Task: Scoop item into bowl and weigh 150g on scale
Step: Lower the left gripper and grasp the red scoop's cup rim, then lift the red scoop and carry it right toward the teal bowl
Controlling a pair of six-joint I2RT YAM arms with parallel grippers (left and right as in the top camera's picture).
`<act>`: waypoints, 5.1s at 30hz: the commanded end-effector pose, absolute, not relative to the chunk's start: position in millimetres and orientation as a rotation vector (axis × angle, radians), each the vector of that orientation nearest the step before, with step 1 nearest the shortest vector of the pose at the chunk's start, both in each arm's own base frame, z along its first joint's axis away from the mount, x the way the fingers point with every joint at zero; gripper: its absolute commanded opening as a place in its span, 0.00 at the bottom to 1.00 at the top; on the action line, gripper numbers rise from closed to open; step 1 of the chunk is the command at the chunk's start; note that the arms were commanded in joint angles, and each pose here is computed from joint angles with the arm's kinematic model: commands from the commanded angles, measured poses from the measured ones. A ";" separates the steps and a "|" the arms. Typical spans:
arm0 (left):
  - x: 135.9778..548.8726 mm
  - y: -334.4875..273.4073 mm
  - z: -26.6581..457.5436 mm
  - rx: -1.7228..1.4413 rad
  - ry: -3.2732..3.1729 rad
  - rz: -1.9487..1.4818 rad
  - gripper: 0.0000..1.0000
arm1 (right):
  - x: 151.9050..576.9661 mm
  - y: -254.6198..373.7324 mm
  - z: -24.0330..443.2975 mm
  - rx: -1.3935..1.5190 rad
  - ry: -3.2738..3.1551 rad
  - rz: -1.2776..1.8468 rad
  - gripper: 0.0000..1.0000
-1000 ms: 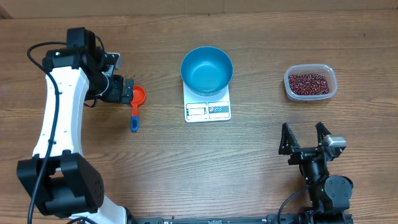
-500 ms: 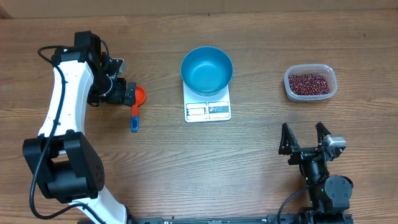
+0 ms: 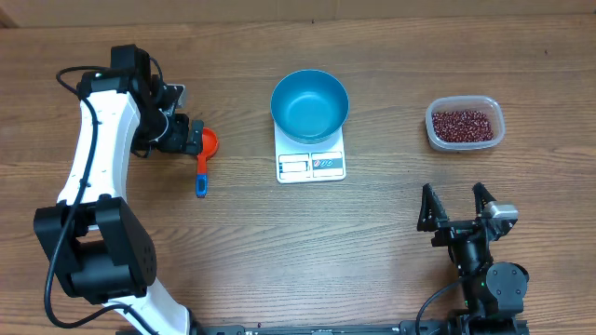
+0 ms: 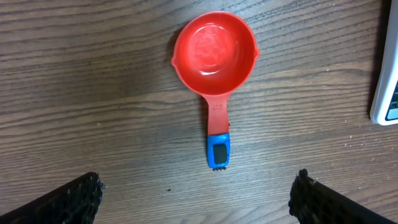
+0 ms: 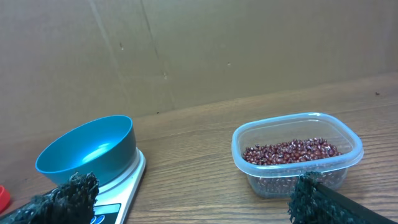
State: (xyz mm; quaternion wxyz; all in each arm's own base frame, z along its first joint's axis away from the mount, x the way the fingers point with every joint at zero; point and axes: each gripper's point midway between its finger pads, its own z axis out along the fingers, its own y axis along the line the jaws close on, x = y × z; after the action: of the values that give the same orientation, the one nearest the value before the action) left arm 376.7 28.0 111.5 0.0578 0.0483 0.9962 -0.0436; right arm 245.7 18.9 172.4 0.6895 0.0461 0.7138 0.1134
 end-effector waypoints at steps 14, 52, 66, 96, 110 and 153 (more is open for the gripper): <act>397.2 28.2 114.7 0.174 2.941 -0.134 0.99 | 245.6 19.2 170.4 0.097 1.594 0.247 1.00; 420.4 35.6 46.9 0.124 2.988 -0.104 0.99 | 245.6 19.2 170.4 0.097 1.594 0.247 1.00; 416.6 43.9 43.6 0.119 3.007 -0.030 1.00 | 245.6 19.2 170.4 0.097 1.594 0.247 1.00; 425.4 30.1 0.1 0.177 3.010 -0.022 0.99 | 245.6 19.2 170.4 0.097 1.594 0.247 1.00; 427.2 30.2 0.3 0.182 3.002 -0.021 0.97 | 245.6 19.2 170.4 0.097 1.594 0.247 1.00; 427.1 32.5 0.4 0.181 3.004 0.001 0.08 | 245.6 19.2 170.4 0.097 1.594 0.247 1.00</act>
State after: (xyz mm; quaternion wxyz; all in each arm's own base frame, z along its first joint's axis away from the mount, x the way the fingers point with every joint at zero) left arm 429.3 32.3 4.1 0.0706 0.0628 0.9955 -0.0019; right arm 245.7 18.9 172.4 0.6895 0.0461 0.7138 0.1134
